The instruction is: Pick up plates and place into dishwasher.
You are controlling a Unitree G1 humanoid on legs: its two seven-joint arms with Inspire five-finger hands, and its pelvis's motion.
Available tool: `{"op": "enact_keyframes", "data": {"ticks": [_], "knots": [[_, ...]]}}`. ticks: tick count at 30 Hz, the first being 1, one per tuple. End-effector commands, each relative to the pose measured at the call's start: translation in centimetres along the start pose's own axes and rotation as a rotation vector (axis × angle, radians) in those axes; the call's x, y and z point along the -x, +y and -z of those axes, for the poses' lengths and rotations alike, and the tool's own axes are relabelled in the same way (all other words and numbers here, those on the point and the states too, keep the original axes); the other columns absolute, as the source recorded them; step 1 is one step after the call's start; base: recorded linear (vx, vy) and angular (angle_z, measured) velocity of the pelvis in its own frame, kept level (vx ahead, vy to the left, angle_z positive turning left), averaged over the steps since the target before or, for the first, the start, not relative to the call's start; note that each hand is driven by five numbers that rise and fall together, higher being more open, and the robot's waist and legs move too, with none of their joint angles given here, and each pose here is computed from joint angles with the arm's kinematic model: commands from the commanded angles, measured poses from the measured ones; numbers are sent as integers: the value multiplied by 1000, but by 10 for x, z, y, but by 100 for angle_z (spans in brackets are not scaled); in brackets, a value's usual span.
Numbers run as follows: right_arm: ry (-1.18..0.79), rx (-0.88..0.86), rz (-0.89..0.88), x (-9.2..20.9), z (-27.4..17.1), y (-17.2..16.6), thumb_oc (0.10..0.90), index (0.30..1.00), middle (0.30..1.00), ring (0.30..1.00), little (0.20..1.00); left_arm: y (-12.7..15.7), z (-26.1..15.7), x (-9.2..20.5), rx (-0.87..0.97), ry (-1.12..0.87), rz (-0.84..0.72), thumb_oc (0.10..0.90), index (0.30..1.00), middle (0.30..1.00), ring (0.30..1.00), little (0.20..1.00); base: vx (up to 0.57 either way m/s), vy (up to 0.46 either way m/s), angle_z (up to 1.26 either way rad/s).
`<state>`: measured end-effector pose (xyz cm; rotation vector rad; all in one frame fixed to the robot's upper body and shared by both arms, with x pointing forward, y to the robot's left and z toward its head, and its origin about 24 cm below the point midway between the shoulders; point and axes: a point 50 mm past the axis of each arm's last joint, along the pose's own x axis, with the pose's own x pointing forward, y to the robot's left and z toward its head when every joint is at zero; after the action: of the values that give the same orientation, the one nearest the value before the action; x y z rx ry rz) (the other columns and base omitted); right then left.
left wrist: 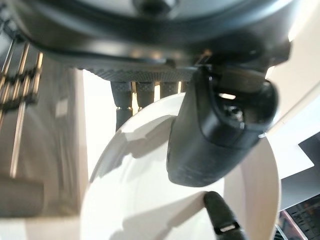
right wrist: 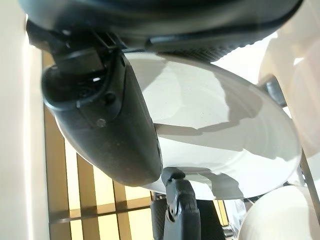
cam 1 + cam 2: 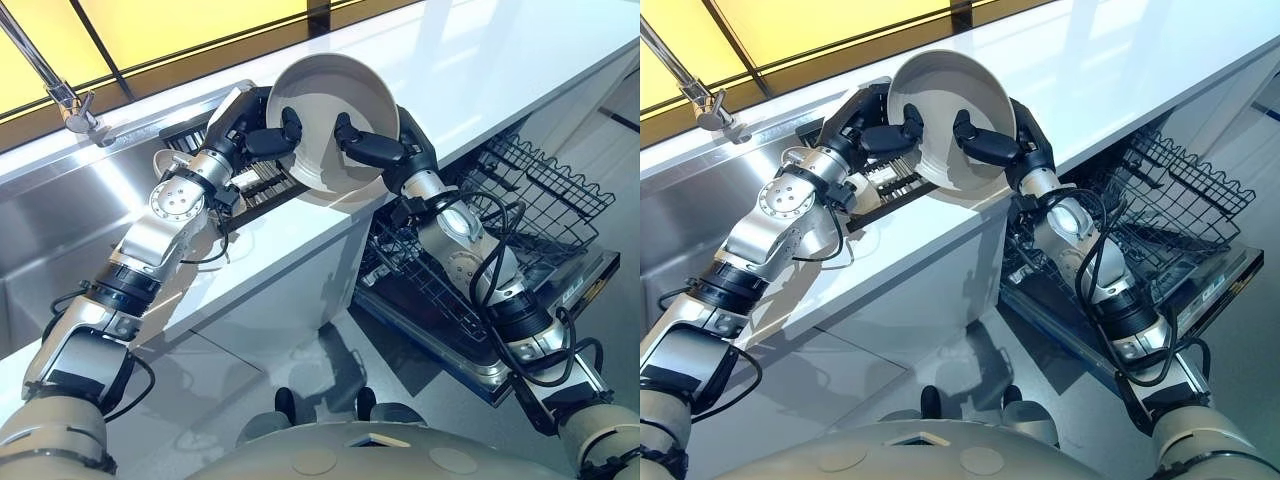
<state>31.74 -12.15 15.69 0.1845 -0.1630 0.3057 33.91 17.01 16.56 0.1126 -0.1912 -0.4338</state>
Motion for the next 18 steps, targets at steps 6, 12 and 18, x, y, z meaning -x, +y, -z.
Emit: {"op": "enact_keyframes", "data": {"ticks": [6, 12, 18], "knots": [[-818, 377, 408, 1, -140, -24, 100, 300, 300, 300, 200, -12, -88, -11, 24, -402, 16, 800, 900, 900, 900, 900, 12, -2, 0], [-730, 730, 673, 19, -156, -99, 100, 300, 300, 300, 200, 40, -90, 7, -102, -331, -179, 800, 900, 900, 900, 900, 10, -7, 0], [-416, 974, 858, 51, -121, -167, 100, 300, 300, 300, 200, 76, -88, 32, -165, -294, -328, 800, 900, 900, 900, 900, 39, -40, -2]]}}
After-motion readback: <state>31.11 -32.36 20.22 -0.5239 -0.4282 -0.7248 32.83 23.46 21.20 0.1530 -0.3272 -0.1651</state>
